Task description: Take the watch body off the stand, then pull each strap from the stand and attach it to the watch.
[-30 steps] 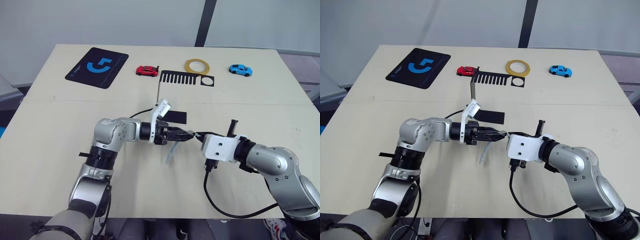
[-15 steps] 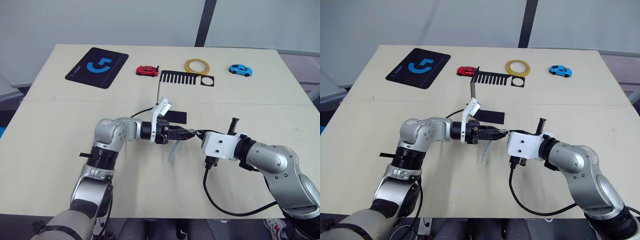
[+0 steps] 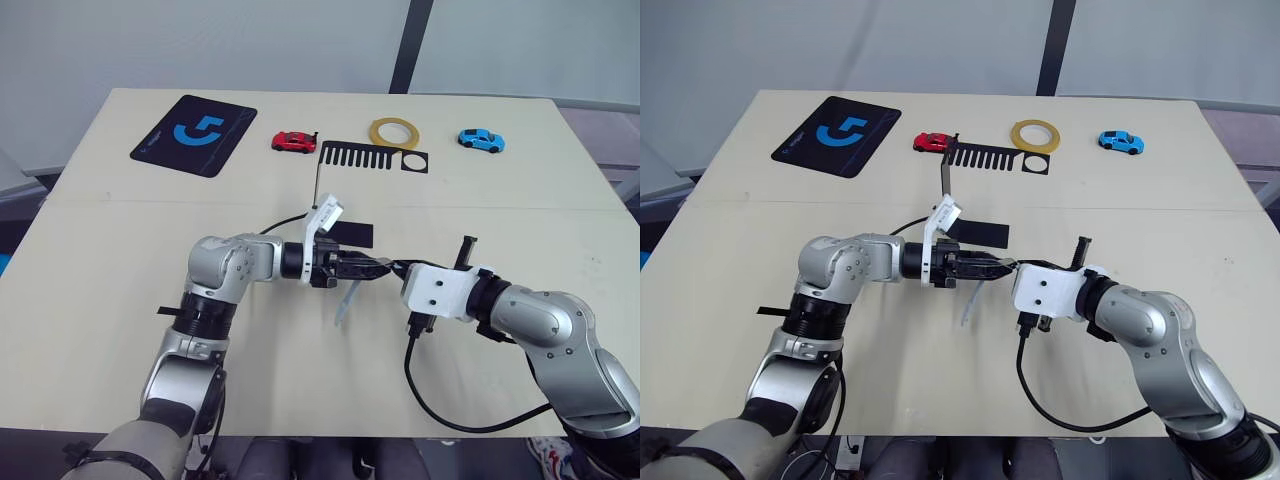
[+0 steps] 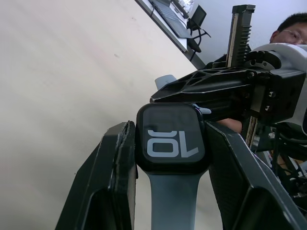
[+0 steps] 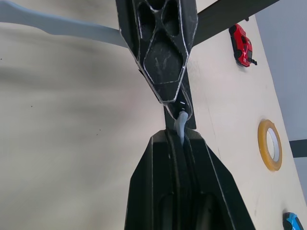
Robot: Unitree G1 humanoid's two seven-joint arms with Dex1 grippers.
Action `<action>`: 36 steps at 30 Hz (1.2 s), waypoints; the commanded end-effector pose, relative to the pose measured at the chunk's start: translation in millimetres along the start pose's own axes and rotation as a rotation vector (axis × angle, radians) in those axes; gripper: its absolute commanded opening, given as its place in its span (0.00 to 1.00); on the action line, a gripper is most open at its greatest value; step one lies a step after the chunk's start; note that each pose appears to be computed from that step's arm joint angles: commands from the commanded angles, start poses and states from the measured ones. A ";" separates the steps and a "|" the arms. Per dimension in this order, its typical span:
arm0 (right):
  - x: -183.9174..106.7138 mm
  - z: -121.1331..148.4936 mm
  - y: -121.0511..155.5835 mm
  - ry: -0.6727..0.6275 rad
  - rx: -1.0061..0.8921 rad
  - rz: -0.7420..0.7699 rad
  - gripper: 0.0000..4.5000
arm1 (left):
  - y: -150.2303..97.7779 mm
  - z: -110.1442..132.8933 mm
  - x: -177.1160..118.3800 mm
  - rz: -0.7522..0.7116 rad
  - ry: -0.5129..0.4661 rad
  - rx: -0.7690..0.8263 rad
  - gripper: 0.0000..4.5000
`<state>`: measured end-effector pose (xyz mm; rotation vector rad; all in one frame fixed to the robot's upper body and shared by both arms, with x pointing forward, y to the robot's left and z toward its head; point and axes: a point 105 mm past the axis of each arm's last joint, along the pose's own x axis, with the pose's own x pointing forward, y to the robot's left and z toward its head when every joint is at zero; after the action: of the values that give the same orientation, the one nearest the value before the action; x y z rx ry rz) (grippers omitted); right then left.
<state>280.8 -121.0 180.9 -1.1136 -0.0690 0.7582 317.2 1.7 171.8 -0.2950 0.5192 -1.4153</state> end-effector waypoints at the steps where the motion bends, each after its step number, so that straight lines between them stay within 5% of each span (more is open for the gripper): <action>1: 0.3 12.9 -4.4 -0.047 -0.033 -0.023 0.00 | -21.6 7.2 11.3 -0.102 -0.010 0.041 0.38; 36: -1.5 11.6 -10.6 -0.042 -0.044 -0.038 0.00 | -18.9 10.5 11.5 -0.094 -0.022 0.056 0.38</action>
<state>284.1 -122.5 181.4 -1.1128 -0.0640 0.7512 317.8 0.4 173.8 -0.2926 0.4965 -1.4215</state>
